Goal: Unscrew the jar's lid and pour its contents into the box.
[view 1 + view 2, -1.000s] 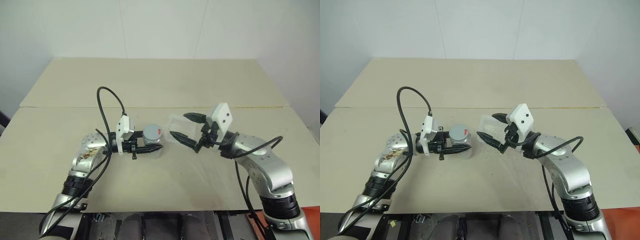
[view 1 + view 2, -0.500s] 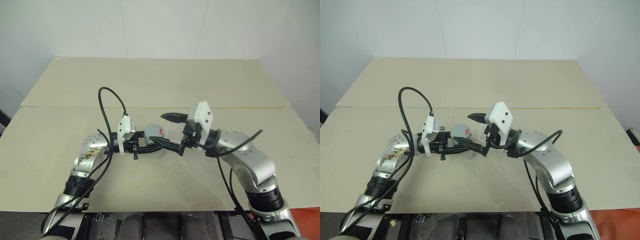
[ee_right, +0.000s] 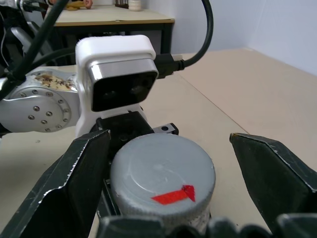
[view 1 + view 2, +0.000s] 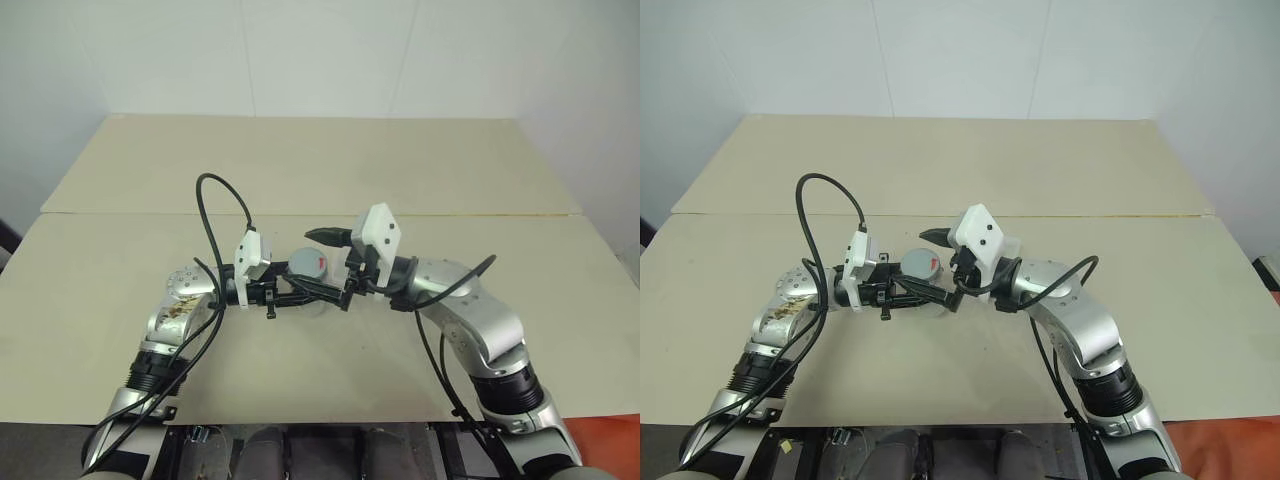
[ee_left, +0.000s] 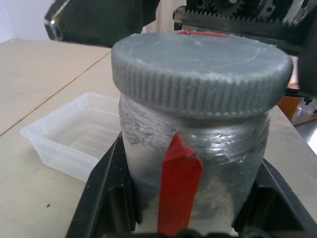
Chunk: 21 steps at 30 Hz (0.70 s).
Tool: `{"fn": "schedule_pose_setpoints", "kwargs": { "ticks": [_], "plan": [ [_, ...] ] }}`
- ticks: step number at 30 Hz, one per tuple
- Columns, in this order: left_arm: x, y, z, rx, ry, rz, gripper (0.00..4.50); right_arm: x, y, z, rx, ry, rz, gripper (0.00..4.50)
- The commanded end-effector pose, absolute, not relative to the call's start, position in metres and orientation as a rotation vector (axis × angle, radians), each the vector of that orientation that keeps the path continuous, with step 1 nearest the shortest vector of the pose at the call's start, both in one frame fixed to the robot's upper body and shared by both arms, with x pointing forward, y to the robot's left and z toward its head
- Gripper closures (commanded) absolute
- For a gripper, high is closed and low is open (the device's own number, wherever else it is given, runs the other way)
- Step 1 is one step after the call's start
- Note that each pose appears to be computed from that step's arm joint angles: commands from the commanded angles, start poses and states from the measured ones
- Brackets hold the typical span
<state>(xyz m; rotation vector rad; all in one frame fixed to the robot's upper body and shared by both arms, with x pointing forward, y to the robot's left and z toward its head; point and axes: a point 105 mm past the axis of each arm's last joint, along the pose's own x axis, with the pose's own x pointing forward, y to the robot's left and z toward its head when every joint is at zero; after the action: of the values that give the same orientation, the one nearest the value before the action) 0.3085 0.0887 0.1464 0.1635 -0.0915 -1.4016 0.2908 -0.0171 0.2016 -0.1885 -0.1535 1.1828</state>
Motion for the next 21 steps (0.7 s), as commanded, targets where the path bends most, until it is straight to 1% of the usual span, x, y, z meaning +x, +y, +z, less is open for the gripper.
{"fn": "schedule_pose_setpoints", "kwargs": {
  "ticks": [1, 11, 21],
  "plan": [
    [0.306, 0.086, 0.161, 0.185, -0.148, -1.413, 2.57, 0.291, -0.021, 0.213, -0.21, -0.209, 1.159, 0.02],
    [0.307, 0.087, 0.16, 0.185, -0.143, -1.412, 2.57, 0.292, -0.043, 0.211, -0.209, -0.192, 1.106, 0.02],
    [0.307, 0.088, 0.16, 0.187, -0.141, -1.413, 2.57, 0.287, -0.062, 0.211, -0.209, -0.186, 1.078, 0.02]
  ]
}}
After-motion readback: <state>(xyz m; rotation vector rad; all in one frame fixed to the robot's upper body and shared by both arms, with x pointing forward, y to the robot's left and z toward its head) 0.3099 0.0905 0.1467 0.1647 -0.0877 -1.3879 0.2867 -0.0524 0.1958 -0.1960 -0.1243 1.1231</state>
